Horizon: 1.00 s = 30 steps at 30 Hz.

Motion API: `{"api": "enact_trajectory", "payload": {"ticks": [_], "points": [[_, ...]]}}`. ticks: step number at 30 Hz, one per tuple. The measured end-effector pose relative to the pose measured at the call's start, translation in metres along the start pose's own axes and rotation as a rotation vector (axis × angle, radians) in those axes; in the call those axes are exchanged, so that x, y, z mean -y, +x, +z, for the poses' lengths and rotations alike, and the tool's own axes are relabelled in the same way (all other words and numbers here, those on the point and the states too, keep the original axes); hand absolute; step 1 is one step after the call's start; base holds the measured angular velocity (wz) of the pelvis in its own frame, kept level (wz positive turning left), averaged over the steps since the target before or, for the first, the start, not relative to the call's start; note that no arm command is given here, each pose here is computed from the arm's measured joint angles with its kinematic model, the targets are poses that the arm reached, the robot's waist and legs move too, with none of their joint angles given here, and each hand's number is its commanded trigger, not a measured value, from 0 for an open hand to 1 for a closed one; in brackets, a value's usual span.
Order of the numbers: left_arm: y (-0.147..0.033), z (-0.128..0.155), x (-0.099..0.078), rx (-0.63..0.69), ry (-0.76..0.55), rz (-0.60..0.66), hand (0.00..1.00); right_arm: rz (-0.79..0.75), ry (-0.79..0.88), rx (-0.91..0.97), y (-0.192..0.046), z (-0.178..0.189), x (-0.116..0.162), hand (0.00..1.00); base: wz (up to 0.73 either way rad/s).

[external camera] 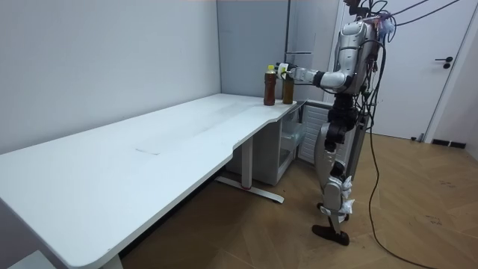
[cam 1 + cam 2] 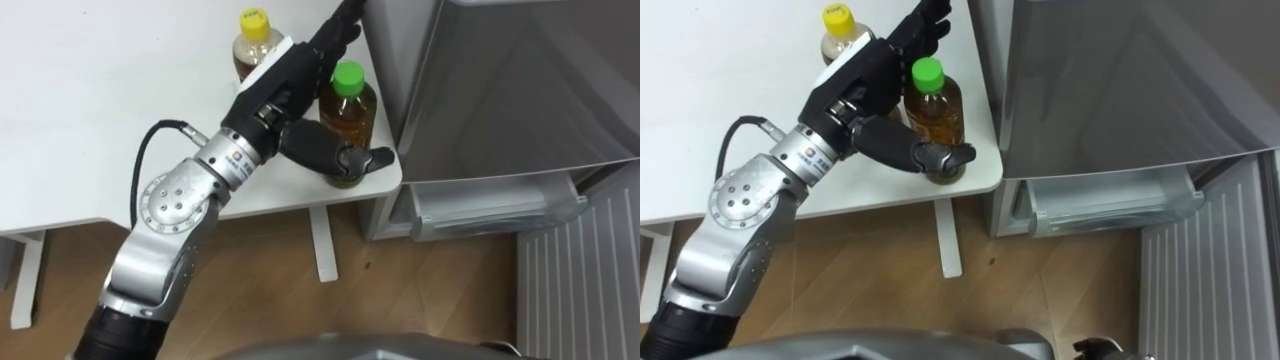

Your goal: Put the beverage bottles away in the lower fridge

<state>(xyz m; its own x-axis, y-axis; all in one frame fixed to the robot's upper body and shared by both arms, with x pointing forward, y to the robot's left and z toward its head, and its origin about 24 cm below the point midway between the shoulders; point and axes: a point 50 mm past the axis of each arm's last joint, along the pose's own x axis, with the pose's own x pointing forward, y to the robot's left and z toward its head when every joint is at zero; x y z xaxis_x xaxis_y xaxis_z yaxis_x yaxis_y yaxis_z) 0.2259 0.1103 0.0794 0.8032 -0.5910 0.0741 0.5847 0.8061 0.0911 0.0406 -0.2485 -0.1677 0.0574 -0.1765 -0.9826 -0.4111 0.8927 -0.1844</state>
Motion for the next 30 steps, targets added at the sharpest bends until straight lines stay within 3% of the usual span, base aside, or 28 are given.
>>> {"api": "enact_trajectory", "payload": {"ticks": [30], "points": [[0.0003, -0.0029, 0.0006, -0.008, -0.009, 0.002, 1.0, 0.025, 0.0, -0.005, 0.0, -0.0006, -0.0014, 0.0, 0.0]]}}
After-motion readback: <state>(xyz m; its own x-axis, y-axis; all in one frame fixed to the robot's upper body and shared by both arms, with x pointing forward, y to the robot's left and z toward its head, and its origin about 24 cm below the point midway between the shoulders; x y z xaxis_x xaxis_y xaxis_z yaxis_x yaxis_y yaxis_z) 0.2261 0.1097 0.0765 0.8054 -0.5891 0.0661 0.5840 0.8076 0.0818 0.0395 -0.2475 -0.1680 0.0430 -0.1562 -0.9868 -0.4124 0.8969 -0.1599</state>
